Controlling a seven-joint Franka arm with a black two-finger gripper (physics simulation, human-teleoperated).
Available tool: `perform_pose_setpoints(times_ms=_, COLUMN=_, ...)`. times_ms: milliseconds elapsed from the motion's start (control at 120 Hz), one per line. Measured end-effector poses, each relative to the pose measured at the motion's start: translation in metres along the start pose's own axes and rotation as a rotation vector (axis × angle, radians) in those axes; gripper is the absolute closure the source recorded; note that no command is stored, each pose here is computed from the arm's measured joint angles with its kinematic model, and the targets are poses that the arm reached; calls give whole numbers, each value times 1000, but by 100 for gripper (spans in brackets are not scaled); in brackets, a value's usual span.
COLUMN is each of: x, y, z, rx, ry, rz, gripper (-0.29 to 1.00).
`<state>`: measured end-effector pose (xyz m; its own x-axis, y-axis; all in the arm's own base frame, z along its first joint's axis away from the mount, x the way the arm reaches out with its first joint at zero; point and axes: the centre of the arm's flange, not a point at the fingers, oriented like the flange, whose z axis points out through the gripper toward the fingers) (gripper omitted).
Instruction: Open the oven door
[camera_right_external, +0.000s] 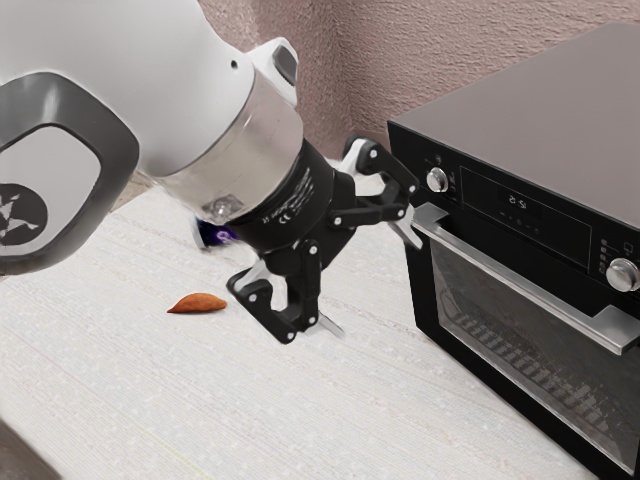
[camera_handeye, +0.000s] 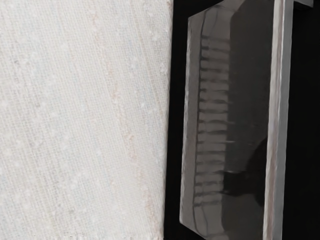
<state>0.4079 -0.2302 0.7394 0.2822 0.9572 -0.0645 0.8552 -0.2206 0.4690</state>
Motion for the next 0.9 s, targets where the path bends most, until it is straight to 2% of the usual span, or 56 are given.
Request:
perform_pose_setpoints(times_ms=242, x=-1, y=-6, z=24, rx=-31, ry=-27, rz=-211, gripper=0)
perform_pose_setpoints(times_ms=500, x=16, y=13, z=57, rx=-45, ry=76, rz=-237, gripper=0)
perform_pose_setpoints(times_ms=675, x=28, y=29, z=72, rx=-44, ry=98, rz=-244, gripper=0)
perform_pose_setpoints(times_ms=900, x=17, y=33, z=89, rx=-47, ry=163, rz=-151, gripper=0)
